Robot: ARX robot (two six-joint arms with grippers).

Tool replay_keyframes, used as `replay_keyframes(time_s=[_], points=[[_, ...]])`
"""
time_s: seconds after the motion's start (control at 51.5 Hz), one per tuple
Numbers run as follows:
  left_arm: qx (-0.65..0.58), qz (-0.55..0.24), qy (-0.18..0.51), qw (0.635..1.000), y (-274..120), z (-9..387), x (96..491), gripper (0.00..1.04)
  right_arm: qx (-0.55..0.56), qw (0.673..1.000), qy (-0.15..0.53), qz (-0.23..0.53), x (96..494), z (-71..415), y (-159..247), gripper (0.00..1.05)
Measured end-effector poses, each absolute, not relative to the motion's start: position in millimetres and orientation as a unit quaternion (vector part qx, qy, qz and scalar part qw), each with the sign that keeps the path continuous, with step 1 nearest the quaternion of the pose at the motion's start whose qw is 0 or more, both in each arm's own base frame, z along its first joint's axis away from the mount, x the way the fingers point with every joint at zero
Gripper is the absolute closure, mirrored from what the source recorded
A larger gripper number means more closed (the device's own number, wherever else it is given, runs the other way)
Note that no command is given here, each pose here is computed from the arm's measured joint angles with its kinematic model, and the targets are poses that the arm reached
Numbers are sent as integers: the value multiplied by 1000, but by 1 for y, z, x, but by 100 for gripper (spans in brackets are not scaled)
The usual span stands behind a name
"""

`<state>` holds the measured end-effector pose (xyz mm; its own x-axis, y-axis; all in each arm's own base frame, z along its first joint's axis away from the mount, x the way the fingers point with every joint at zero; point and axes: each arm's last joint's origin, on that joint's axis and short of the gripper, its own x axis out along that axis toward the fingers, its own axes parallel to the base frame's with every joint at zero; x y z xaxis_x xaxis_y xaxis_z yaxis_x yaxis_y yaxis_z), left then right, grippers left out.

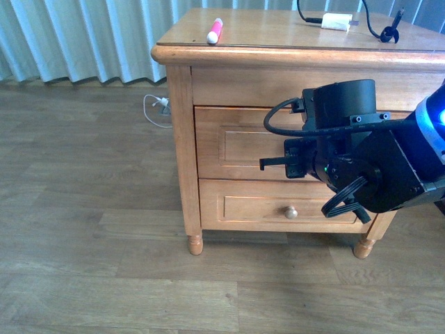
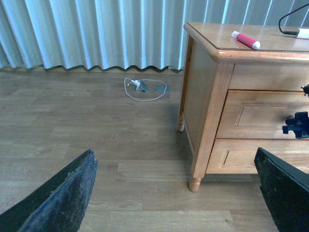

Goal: Place pink marker in drawer with both arms

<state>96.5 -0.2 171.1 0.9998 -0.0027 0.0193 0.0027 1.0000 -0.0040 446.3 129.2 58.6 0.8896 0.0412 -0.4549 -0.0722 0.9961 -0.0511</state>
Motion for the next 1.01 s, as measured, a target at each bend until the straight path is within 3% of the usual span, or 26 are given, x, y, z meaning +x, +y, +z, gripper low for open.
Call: replay_keyframes(time_s=[0.136, 0.466, 0.66, 0.893, 1.01], points=[[-2, -1, -10, 1000, 0, 171, 97, 6, -26, 964, 262, 37, 425, 64, 127, 82], [-2, -1, -10, 1000, 0, 171, 97, 6, 5, 929, 363, 72, 330, 81, 113, 82], [-2, -1, -10, 1000, 0, 171, 97, 6, 29, 913, 396, 93, 281, 92, 102, 52], [-2, -1, -10, 1000, 0, 171, 97, 6, 49, 926, 355, 114, 232, 143, 88, 7], [-2, -1, -10, 1000, 0, 171, 97, 6, 54, 939, 319, 113, 213, 170, 79, 9]])
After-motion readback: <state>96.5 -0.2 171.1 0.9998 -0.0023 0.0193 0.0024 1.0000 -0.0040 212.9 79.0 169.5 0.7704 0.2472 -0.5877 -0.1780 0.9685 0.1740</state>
